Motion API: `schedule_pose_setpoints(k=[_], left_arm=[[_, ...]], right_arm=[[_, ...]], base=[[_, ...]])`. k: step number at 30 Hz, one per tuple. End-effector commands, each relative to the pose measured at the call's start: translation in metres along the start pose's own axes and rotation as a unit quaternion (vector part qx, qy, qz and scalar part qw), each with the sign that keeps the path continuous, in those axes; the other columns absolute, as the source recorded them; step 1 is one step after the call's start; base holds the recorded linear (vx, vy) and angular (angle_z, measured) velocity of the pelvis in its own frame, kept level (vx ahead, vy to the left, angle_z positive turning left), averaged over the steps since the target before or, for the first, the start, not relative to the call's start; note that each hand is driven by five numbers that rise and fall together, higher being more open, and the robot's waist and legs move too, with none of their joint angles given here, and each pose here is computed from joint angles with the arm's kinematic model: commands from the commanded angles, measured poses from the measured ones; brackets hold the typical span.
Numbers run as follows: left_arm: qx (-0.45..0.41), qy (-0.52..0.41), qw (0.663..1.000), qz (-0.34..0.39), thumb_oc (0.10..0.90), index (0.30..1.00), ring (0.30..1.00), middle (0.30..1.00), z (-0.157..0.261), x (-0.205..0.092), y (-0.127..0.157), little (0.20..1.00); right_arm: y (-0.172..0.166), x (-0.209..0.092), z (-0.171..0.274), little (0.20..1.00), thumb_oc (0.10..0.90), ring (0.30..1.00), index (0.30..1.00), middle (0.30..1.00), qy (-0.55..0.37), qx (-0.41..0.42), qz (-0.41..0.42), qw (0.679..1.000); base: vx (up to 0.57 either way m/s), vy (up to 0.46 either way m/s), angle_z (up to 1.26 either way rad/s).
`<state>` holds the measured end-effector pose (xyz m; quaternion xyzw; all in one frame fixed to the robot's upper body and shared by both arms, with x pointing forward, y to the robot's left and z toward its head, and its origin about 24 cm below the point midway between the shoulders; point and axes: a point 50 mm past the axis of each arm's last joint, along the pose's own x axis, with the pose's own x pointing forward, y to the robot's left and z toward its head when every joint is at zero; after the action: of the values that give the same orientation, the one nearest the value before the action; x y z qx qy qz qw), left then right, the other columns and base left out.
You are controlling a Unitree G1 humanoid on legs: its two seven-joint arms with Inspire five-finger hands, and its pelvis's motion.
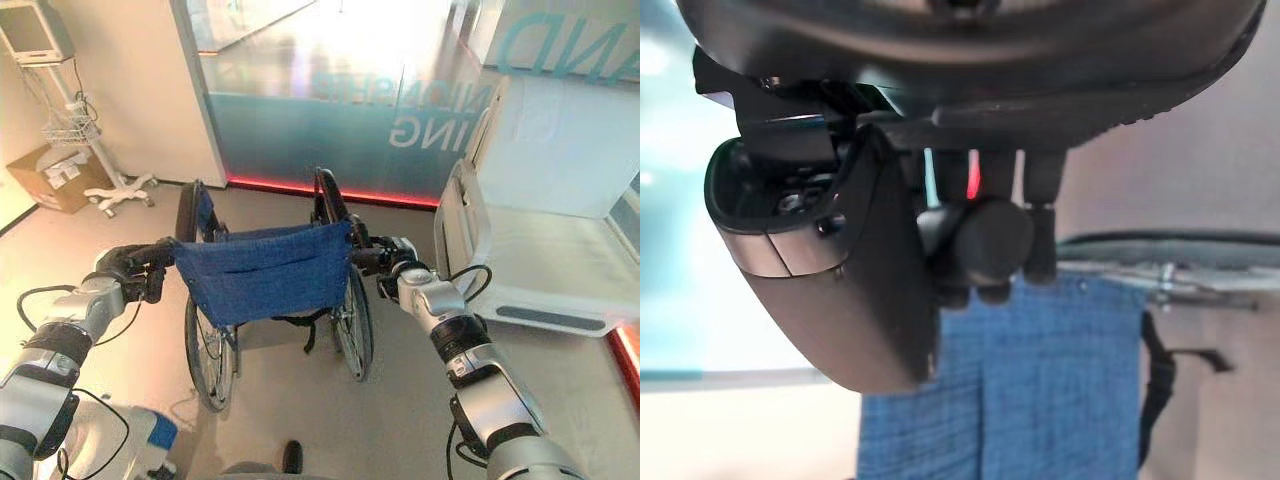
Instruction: Push the wheelchair next to the bed
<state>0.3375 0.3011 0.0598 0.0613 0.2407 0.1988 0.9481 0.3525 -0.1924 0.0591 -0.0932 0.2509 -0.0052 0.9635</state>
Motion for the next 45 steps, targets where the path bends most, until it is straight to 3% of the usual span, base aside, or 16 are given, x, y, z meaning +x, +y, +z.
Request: schedule_pose_setpoints(k=[1,3,4,9,16,23,34,45], left_arm=[[-0.087,-0.091,0.986,-0.107,0.4,0.3,0.3,0.3,0.046,-0.008,-0.044,0.3],[-0.105,-0.098,0.98,-0.136,0.4,0.3,0.3,0.3,0.048,-0.012,-0.054,0.3],[-0.104,-0.112,0.971,-0.184,0.4,0.3,0.3,0.3,0.049,-0.021,-0.069,0.3],[-0.1,-0.139,0.947,-0.273,0.4,0.3,0.3,0.3,0.056,-0.045,-0.094,0.3],[-0.092,-0.149,0.923,-0.344,0.4,0.3,0.3,0.3,0.067,-0.059,-0.123,0.3],[-0.103,-0.126,0.929,-0.332,0.4,0.3,0.3,0.3,0.061,-0.058,-0.123,0.3],[-0.152,-0.112,0.931,-0.313,0.4,0.3,0.3,0.3,0.041,-0.059,-0.115,0.3],[-0.153,-0.097,0.928,-0.326,0.4,0.3,0.3,0.3,0.038,-0.059,-0.128,0.3]], right_arm=[[0.017,-0.004,0.037,0.3,0.4,0.3,0.3,0.3,-0.107,-0.007,0.122,0.987],[0.008,-0.004,0.043,0.3,0.4,0.3,0.3,0.3,-0.112,-0.013,0.118,0.987],[-0.011,-0.006,0.047,0.3,0.4,0.3,0.3,0.3,-0.117,-0.02,0.101,0.988],[-0.059,-0.013,0.052,0.3,0.4,0.3,0.3,0.3,-0.124,-0.038,0.055,0.99],[-0.098,-0.016,0.074,0.3,0.4,0.3,0.3,0.3,-0.117,-0.067,0.001,0.991],[-0.109,-0.023,0.081,0.3,0.4,0.3,0.3,0.3,-0.119,-0.09,0.003,0.989],[-0.077,-0.021,0.093,0.3,0.4,0.3,0.3,0.3,-0.147,-0.127,0.013,0.981],[-0.079,-0.024,0.122,0.3,0.4,0.3,0.3,0.3,-0.159,-0.142,0.006,0.977]], base=[[0.18,0.146,0.6],[0.25,0.07,0.2],[0.24,-0.013,0.09],[0.16,-0.093,0.5],[0.21,-0.203,0.8],[0.22,-0.316,0.86],[0.15,-0.279,0.46],[0.18,-0.058,0.26]])
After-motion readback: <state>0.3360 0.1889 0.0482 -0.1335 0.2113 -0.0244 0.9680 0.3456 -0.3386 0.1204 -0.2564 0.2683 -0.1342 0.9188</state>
